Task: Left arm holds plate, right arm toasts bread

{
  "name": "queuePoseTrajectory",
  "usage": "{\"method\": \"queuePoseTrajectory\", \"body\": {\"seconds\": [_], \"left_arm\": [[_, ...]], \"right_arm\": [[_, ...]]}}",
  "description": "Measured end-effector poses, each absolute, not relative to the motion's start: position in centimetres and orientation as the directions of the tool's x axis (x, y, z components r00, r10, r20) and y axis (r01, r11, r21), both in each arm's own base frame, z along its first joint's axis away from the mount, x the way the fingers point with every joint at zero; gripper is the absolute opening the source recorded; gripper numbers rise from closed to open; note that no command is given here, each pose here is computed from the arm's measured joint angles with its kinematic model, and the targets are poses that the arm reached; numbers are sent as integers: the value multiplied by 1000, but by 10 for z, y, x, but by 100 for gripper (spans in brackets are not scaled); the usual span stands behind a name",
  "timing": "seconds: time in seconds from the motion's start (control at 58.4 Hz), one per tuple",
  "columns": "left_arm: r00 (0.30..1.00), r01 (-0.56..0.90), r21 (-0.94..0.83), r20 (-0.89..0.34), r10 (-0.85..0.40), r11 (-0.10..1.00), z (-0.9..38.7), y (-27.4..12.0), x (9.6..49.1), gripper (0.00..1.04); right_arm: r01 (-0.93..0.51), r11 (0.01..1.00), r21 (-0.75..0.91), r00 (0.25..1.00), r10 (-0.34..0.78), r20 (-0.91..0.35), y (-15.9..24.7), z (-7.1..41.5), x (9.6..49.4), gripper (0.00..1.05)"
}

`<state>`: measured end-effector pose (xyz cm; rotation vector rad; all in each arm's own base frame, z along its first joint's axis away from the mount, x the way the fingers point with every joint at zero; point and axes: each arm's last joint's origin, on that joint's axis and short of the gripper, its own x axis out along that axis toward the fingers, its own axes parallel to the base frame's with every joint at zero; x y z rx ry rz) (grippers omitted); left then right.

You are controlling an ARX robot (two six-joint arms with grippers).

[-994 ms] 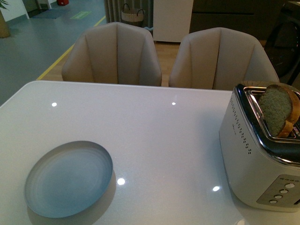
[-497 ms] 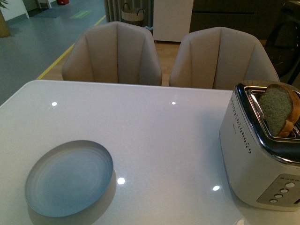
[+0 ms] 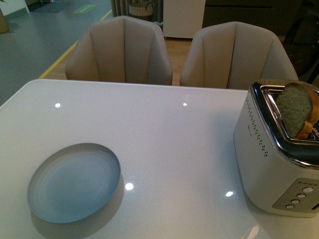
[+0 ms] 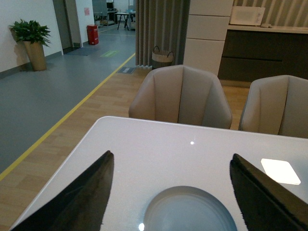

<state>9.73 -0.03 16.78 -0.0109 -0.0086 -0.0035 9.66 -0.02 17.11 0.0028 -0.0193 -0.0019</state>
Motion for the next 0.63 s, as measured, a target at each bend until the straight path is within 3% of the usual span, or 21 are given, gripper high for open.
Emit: {"method": "queuePoseTrajectory", "body": {"seconds": [0.103,0.634], "left_arm": [[1000,4,-11,9,-3,1000,168,0,97,99],[1000,4,-9,9,-3,1000,168,0,97,97]], "right_arm": [[2,1000,3,1000,-2,19,0,171,97,96],[2,1000,3,1000,-2,19,0,171,97,96]]}}
